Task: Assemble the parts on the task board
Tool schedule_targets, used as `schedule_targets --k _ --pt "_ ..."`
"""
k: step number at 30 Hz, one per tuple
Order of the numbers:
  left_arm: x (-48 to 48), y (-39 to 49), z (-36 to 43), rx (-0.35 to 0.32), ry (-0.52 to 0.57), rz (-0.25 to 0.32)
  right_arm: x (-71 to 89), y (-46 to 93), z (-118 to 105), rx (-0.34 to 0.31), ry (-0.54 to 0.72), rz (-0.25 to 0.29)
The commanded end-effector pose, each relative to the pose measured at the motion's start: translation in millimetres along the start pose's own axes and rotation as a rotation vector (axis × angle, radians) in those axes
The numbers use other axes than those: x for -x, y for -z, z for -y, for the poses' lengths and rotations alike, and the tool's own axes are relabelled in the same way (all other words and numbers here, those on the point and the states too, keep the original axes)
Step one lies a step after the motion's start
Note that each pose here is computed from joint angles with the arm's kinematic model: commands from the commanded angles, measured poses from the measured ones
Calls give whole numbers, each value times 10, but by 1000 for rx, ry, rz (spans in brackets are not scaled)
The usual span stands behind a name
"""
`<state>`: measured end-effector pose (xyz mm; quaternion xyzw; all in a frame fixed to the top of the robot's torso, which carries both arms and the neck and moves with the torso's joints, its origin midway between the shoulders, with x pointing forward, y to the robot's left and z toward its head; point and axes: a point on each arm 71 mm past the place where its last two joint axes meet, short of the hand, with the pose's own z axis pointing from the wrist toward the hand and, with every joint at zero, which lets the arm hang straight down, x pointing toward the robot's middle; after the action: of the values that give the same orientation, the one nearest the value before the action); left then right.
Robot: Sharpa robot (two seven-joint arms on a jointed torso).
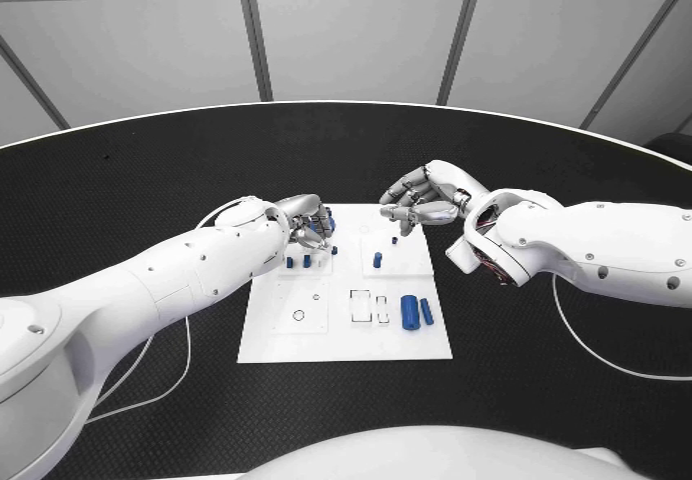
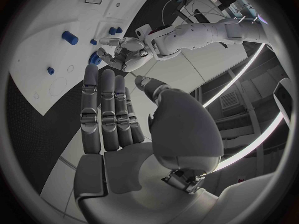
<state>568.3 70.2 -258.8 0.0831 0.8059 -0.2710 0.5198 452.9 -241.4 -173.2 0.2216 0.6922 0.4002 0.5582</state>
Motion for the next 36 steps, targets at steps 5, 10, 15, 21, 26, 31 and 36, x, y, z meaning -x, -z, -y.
schedule_targets --k 5,10,15,21,26,31,36 --pt "-43 -27 37 8 -7 -24 -6 1 -7 1 -1 -1" --pt "-61 -39 46 19 -10 -36 -8 3 -9 1 -1 -1" --pt "-69 -51 60 24 -11 -43 -12 3 -13 2 -2 -2" --pt "-79 -61 82 27 -16 -52 -14 4 -16 3 -2 -2" --pt "-86 -67 99 26 -19 -58 -15 5 -17 3 -2 -2" --pt "-93 -75 117 26 -20 -64 -18 5 -21 4 -3 -3" --pt "-96 -82 136 24 -21 -66 -19 5 -23 4 -3 -3"
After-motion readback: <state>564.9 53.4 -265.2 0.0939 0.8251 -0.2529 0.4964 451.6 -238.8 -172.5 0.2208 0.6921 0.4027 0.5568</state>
